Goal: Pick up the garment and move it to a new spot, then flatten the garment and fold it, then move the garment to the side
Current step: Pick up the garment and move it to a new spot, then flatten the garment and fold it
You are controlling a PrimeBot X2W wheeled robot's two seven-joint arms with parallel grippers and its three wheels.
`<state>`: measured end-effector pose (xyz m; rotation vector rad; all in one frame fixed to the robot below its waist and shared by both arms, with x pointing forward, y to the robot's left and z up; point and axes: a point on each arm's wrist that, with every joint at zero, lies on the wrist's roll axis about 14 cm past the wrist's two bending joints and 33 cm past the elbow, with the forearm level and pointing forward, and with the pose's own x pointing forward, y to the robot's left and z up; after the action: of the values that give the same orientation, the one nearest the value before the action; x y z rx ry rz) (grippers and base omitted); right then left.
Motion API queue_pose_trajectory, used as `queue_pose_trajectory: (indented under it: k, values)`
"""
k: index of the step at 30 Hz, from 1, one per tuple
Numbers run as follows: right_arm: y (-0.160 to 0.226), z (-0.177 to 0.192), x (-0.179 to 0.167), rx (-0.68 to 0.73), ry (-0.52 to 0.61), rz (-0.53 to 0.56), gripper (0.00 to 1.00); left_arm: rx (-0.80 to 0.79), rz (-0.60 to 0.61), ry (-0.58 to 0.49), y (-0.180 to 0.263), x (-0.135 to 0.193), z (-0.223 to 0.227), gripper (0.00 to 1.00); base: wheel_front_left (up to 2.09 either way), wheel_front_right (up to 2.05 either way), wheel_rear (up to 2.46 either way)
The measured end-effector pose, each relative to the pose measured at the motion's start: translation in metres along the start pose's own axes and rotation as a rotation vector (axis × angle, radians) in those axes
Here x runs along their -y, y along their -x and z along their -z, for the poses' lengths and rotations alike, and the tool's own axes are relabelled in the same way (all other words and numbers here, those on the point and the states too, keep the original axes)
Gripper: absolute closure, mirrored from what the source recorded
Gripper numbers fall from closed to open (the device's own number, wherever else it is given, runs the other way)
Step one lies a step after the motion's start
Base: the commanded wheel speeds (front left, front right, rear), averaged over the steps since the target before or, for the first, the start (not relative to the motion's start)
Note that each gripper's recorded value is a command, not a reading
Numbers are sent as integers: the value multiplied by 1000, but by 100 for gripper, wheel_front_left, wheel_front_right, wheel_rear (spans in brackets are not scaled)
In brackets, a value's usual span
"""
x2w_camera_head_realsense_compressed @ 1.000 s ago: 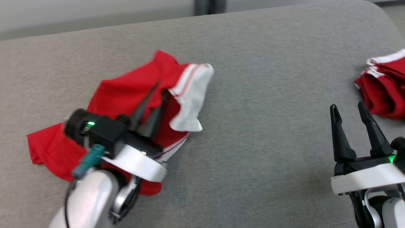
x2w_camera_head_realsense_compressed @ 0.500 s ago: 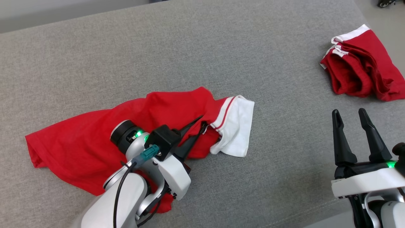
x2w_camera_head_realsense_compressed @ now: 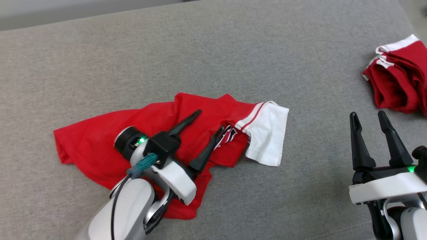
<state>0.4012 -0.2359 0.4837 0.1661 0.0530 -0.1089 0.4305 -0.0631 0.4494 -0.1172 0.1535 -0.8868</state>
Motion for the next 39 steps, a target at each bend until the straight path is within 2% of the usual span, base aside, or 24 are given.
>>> queue_pose_trajectory:
  k: [3, 4, 10, 15, 18, 25, 39]
  values:
    - [-3, -2, -8, 5, 4, -25, 0, 82, -110, -6, 14, -22, -19, 0, 0, 0, 0]
    - [-6, -6, -19, 16, 6, -57, 0, 152, -261, -16, 35, -54, -38, 0, 0, 0, 0]
    - [-10, -12, -41, 30, 18, -119, 0, 219, -548, -28, 95, -111, -57, 0, 0, 0, 0]
    - [-11, -16, -59, 34, 36, -171, 0, 250, -724, -52, 147, -140, -68, 0, 0, 0, 0]
    - [-8, -18, -65, 39, 44, -188, 0, 285, -797, -74, 174, -146, -80, 0, 0, 0, 0]
    - [4, -26, -72, 46, 60, -209, 0, 331, -858, -143, 219, -132, -99, 0, 0, 0, 0]
    - [41, -41, -65, 65, 98, -198, 0, 258, -845, -128, 254, -96, -83, 0, 0, 0, 0]
